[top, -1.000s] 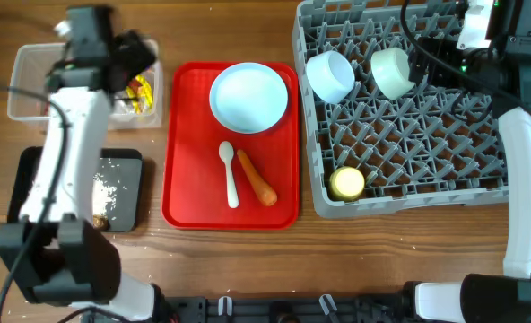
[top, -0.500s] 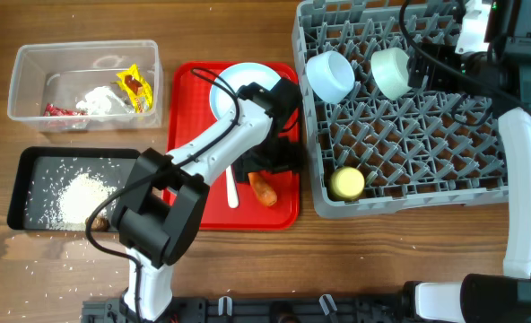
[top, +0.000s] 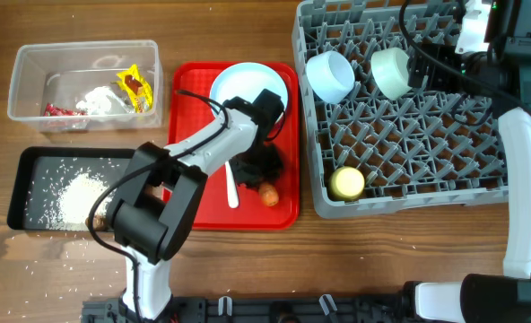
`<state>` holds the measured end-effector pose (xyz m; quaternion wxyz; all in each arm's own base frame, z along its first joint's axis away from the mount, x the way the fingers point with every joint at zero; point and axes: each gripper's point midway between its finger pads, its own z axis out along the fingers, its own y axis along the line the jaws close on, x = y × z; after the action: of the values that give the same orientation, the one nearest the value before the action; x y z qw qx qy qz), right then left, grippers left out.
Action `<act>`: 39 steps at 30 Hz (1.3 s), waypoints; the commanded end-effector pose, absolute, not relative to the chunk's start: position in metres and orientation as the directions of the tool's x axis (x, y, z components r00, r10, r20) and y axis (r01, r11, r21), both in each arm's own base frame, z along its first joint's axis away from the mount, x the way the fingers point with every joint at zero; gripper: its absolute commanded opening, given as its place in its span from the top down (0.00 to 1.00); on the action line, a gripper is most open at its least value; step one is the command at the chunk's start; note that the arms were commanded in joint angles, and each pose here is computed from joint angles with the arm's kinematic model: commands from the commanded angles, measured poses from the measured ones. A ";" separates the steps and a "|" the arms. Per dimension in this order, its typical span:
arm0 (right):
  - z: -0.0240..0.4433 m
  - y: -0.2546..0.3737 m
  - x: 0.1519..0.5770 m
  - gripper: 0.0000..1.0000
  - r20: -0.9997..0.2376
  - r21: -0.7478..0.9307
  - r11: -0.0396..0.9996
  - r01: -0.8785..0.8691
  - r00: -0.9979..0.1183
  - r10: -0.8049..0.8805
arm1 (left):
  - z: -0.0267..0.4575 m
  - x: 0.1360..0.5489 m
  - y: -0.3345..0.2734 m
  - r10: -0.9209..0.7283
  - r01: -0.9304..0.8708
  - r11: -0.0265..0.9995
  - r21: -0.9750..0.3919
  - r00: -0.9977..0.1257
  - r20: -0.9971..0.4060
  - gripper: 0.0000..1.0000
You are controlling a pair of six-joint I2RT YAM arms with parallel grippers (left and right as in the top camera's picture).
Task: Sort waste into correct bins and load items into the dishwasher rack
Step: 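Grasp the orange carrot on the red tray with the left gripper, then lay the carrot on the black tray and withdraw the left gripper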
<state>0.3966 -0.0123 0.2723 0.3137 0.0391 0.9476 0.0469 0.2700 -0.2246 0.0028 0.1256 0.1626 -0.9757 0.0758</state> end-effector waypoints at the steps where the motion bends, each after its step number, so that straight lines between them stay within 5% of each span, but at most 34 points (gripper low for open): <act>1: 0.270 -0.011 0.400 0.00 -0.590 0.115 0.993 0.027 -0.803 0.090 | 0.010 0.276 -0.217 -0.296 -0.349 0.927 -0.137 -0.905 0.306 0.81; 6: 0.271 -0.011 0.402 0.00 -0.599 0.115 0.993 0.026 -0.795 0.090 | 0.072 0.312 -0.185 -0.295 -0.348 0.916 -0.201 -0.922 0.250 0.87; 10: 0.273 -0.011 0.405 0.00 -0.608 0.114 0.993 0.025 -0.789 0.090 | 0.155 0.342 -0.128 -0.359 -0.359 0.888 -0.288 -0.932 0.054 0.82; 15: 0.274 -0.011 0.407 0.00 -0.614 0.114 0.993 0.024 -0.785 0.090 | 0.209 0.317 0.030 -0.667 -0.654 0.745 -0.133 -0.731 -0.145 0.81; 20: 0.271 -0.011 0.408 0.00 -0.608 0.114 0.993 0.025 -0.789 0.090 | 0.196 0.269 0.141 -0.884 -0.886 0.460 -0.064 -0.450 -0.130 0.82; 25: 0.251 -0.010 0.415 0.00 -0.566 0.125 0.992 0.028 -0.819 0.095 | 0.092 0.236 0.173 -0.967 -0.966 0.252 -0.057 -0.249 -0.057 0.83; 31: 0.247 -0.011 0.415 0.00 -0.553 0.125 0.992 0.031 -0.828 0.096 | 0.033 0.224 0.165 -0.981 -0.980 0.190 -0.064 -0.187 -0.055 0.70; 35: 0.245 -0.010 0.413 0.00 -0.545 0.125 0.992 0.031 -0.833 0.095 | 0.033 0.225 0.165 -0.981 -0.979 0.191 -0.066 -0.188 -0.058 0.33; 39: 0.245 -0.010 0.412 0.00 -0.541 0.124 0.992 0.031 -0.836 0.094 | 0.037 0.231 0.162 -0.978 -0.973 0.207 -0.098 -0.204 -0.040 0.21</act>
<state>0.4106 -0.0134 0.2495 0.2916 0.0409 0.9545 0.0480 0.2257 0.1648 0.0326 -0.0428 0.6331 -0.7729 0.0072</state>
